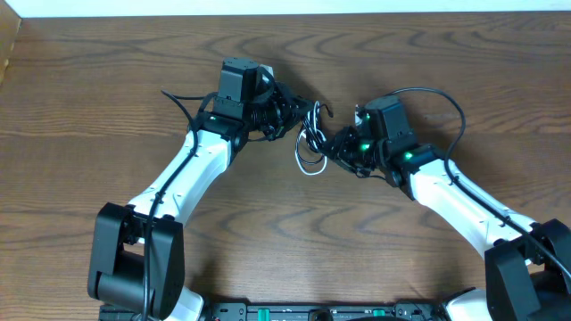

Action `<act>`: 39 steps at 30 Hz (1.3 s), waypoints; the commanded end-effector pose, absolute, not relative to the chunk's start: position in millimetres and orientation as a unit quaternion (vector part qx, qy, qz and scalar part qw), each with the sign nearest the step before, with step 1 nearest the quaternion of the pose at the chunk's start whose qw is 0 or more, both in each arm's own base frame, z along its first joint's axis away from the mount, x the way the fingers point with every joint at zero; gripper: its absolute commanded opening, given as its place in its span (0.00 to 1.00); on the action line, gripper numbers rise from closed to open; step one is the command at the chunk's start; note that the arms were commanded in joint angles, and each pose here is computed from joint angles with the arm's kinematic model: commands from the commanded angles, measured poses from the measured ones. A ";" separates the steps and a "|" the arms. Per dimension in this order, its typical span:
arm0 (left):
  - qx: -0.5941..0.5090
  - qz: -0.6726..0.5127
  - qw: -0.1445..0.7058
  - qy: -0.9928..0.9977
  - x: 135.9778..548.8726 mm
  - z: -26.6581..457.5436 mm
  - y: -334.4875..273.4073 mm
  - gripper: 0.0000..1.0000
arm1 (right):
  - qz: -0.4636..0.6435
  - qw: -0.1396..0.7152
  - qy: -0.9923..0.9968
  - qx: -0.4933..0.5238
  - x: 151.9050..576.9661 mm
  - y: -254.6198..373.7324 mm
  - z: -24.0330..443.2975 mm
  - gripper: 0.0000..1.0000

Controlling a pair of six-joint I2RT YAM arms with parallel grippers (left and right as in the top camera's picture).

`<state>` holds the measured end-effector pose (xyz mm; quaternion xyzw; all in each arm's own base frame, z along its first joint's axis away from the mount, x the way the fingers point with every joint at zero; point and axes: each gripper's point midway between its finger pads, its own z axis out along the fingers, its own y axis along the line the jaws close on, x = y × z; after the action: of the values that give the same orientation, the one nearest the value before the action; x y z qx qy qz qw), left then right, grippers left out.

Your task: Untangle cables

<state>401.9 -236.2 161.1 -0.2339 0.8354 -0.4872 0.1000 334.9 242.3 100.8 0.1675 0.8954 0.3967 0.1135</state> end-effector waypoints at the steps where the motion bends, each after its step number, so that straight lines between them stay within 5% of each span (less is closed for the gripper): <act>1: -0.229 -0.496 0.116 0.830 403.3 177.1 -234.6 0.07 | 0.406 0.087 0.897 0.154 317.5 252.1 89.1 0.21; 26: -0.229 -0.496 0.116 0.830 403.3 177.1 -234.6 0.08 | 0.393 0.155 0.895 0.143 328.0 263.2 86.8 0.23; 39: -0.229 -0.496 0.115 0.830 403.3 177.1 -234.6 0.07 | 0.377 0.139 0.862 0.309 347.5 259.2 59.7 0.38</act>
<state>404.1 -234.3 160.2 -0.2379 0.8360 -0.4829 0.1061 339.8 265.6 77.0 0.2301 0.8785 0.3920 0.1472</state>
